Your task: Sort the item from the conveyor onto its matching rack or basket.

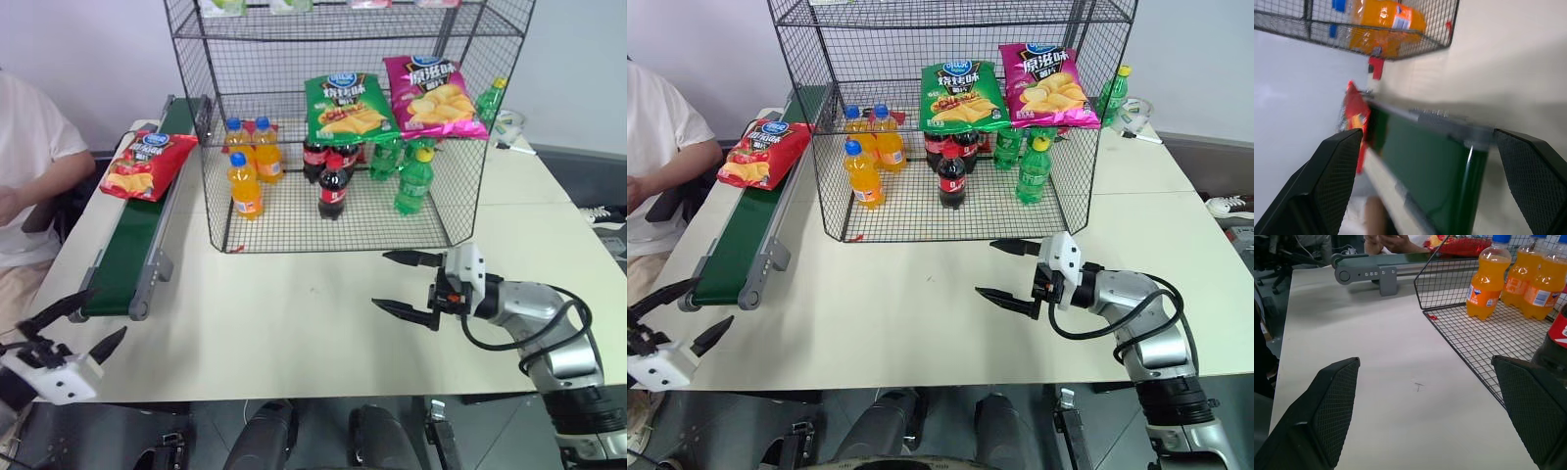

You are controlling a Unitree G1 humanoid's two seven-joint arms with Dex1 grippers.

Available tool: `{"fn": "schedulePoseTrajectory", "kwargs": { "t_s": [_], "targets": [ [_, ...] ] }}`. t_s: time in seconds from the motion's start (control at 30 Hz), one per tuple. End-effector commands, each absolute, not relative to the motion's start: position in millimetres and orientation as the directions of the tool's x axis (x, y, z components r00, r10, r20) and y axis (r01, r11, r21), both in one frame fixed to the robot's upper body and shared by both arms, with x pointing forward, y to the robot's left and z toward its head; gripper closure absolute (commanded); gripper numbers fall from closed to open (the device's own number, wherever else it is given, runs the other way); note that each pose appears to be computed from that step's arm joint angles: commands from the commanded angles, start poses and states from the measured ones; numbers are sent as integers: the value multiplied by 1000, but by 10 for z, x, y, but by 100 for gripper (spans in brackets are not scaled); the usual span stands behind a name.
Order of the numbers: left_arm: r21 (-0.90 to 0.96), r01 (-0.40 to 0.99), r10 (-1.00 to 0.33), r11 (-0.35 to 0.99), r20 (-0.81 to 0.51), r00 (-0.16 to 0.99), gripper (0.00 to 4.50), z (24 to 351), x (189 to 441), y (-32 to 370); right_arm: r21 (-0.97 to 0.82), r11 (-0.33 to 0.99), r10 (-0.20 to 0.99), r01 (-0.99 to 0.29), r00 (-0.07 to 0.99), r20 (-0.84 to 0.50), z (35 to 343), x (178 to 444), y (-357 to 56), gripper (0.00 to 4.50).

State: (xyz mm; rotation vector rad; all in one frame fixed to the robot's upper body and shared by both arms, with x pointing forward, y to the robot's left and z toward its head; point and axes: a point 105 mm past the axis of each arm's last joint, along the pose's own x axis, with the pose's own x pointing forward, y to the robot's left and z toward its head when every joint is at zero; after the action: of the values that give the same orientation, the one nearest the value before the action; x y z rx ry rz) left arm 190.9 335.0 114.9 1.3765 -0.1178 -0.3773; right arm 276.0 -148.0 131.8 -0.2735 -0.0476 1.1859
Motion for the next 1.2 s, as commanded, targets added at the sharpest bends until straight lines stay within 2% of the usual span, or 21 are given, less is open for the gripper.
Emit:
{"fn": "schedulePoseTrajectory", "kwargs": {
  "t_s": [0.03, 0.3, 1.2],
  "targets": [
    [989, 86, -237, 123, -55, 970, 3, 1262, 1833, 3529, -278, 316, 934, -907, 350, -78, 1430, 2753, -1398, 0],
    [991, 37, -83, 131, -26, 996, 3, 1102, 1740, 3802, -284, 301, 938, -910, 336, -81, 1433, 2799, -1360, 0],
    [992, -3, -13, 129, 4, 1000, 3, 976, 1892, 3965, -300, 318, 931, -899, 357, -82, 1453, 2831, -1376, 0]
  ]
}}
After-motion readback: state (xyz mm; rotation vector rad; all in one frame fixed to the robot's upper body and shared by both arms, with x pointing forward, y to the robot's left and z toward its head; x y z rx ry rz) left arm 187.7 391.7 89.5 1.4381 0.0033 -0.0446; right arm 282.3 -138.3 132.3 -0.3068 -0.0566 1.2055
